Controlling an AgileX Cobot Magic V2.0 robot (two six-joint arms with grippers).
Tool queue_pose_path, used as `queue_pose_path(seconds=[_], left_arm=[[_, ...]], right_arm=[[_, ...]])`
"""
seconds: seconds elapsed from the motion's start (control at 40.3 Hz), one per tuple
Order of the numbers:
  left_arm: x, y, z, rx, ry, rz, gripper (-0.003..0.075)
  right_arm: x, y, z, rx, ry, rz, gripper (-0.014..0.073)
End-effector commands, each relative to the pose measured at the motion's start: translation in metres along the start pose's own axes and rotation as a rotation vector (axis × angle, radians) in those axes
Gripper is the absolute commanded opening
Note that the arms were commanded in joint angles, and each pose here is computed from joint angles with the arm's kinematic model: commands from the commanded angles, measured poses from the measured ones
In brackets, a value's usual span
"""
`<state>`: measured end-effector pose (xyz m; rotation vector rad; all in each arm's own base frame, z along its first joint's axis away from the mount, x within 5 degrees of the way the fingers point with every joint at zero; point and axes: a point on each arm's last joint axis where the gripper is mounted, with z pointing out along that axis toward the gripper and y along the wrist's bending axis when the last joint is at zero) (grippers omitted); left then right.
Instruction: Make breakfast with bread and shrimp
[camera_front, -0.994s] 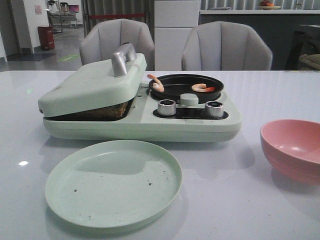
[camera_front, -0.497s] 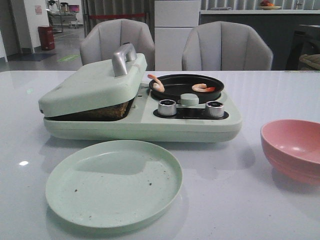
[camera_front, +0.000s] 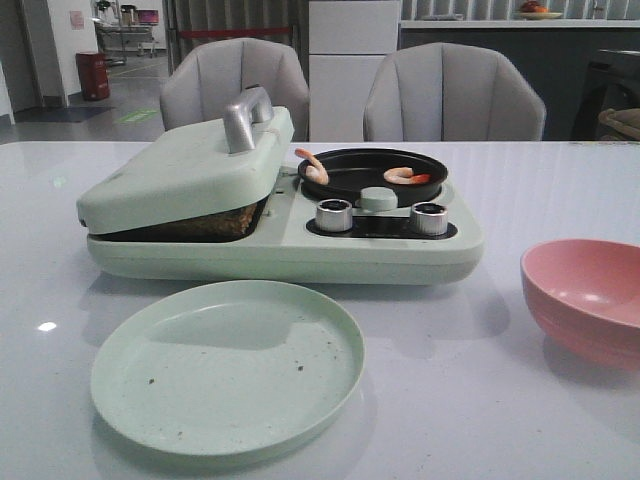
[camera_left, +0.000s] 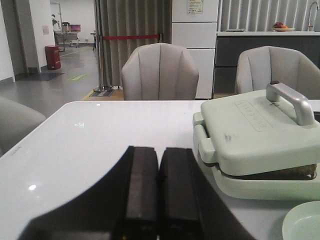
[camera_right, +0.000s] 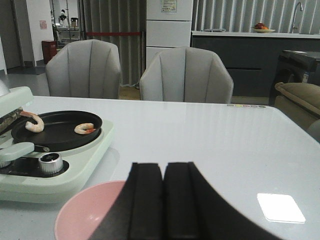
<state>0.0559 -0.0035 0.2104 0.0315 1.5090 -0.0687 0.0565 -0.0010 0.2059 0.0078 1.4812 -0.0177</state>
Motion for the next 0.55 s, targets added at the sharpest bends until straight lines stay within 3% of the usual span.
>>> queue_pose_path(seconds=[0.0, 0.522], left_arm=[[-0.0076, -0.0013, -0.0021, 0.018, -0.108, -0.010, 0.0099], [-0.0076, -0.0013, -0.0021, 0.018, -0.108, -0.010, 0.0099]], right_arm=[[-0.0157, -0.0008, -0.0029, 0.009, -0.131, -0.004, 0.0046], [-0.0157, -0.0015, -0.0030, 0.024, -0.131, -0.006, 0.0046]])
